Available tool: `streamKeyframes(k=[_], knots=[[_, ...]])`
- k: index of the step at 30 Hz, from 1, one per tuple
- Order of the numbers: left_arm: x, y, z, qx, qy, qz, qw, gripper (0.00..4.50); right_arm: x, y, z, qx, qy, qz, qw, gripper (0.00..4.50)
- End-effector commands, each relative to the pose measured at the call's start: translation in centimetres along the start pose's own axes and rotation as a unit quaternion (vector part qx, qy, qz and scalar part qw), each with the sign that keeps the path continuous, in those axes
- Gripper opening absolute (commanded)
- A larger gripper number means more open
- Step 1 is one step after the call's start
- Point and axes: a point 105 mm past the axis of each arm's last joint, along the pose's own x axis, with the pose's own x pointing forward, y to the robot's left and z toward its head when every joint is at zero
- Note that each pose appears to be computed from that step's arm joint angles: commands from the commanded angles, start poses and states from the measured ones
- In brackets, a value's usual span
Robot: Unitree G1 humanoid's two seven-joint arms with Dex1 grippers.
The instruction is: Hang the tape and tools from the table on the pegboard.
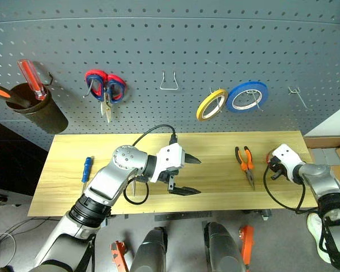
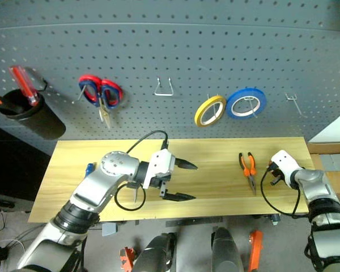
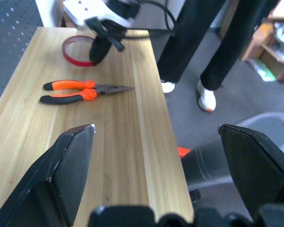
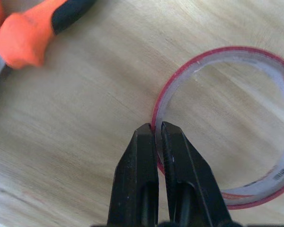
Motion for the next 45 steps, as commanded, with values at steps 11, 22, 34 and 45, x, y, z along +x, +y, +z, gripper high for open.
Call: streamKeyframes(k=[11,22,34,45], knots=[[0.9,1.5,5.8,0.059,-0.102,0.023,0.993,4.50,-13.8,3.0,7.3,-0.095,-0.162,-0.247,0.951,0.01],[1.1,2.8,6.3,0.086,-0.113,0.053,0.988,4.50,-15.4,-3.1,12.5,-0.062,-0.250,-0.315,0.913,0.01],[0.9,3.0,6.1,0.085,-0.111,0.069,0.988,4.50,-11.5,-6.9,15.4,0.050,-0.317,-0.244,0.915,0.01],[0.2,3.4,4.7,0.079,-0.092,0.092,0.988,4.50,-8.6,-6.5,14.4,0.069,-0.306,-0.208,0.927,0.69]])
